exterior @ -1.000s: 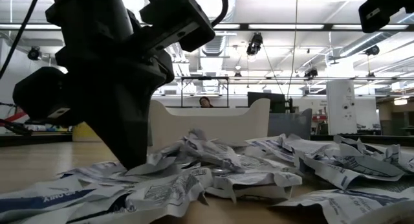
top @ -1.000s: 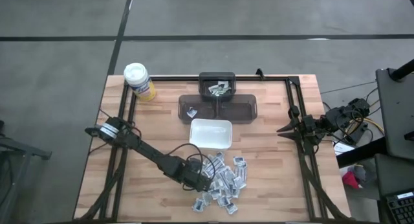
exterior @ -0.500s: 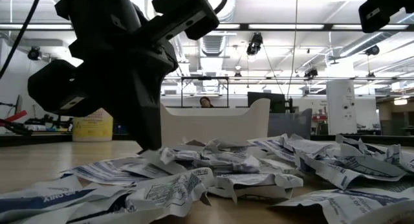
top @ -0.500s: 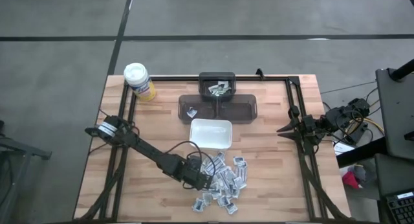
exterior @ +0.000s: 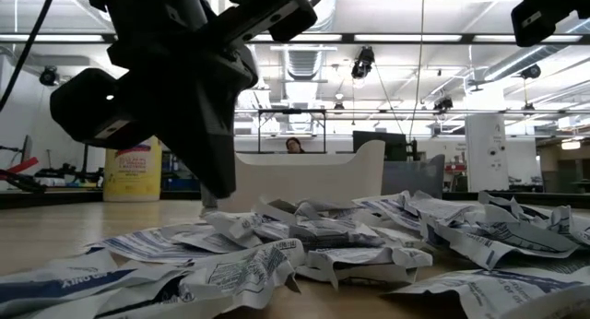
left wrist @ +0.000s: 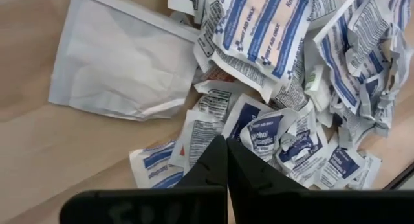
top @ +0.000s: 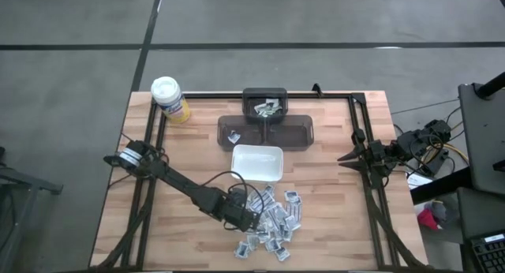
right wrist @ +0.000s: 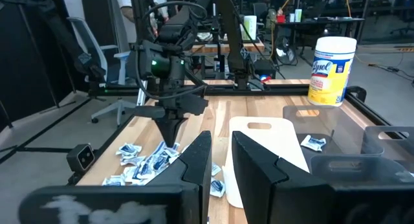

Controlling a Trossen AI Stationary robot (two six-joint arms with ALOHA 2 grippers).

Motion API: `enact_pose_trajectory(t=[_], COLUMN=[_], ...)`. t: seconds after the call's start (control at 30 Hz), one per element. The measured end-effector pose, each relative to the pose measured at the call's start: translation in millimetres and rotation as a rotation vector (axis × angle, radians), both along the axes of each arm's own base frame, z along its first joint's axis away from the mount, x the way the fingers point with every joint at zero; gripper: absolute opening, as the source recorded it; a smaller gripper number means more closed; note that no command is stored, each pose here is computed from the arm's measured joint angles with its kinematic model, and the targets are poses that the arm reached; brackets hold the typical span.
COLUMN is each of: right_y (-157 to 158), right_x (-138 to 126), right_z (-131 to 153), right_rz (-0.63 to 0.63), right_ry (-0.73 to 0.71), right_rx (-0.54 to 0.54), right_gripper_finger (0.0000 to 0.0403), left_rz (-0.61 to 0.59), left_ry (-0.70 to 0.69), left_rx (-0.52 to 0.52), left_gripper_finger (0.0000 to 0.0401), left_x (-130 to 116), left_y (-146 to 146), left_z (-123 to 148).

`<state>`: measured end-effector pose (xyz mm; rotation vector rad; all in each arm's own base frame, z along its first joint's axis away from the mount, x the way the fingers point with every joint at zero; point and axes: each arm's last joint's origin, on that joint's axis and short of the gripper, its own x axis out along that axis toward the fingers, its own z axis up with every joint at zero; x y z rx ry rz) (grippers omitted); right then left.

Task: Pick & Place First Aid Supplies
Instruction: Put the alcohol pad into the left black bin

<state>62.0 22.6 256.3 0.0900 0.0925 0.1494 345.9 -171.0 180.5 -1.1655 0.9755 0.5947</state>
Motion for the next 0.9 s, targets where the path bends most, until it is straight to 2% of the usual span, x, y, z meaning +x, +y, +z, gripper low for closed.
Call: enact_pose_trajectory(t=[0.2,0.57,0.67,0.9], right_y=[0.0,0.0,0.0,0.0], right_x=[0.0,0.0,0.0,0.0], right_z=[0.0,-0.1,-0.1,0.0], right_rz=[0.000,0.000,0.000,0.000], right_ry=[0.000,0.000,0.001,0.001], right_rx=[-0.001,0.000,0.001,0.003], right_gripper_finger=[0.0059,0.0059,0.0059,0.0059], left_rz=[-0.008,-0.095,-0.105,-0.076], left_ry=[-0.004,-0.132,-0.130,-0.116], left_rx=[0.003,0.039,0.052,0.016], left_gripper_finger=[0.0000,0.0003,0.0024,0.0109], left_x=[0.3,12.0,12.5,12.2], left_y=[-0.1,2.1,4.6,5.6], left_z=[0.2,6.6,5.5,4.1])
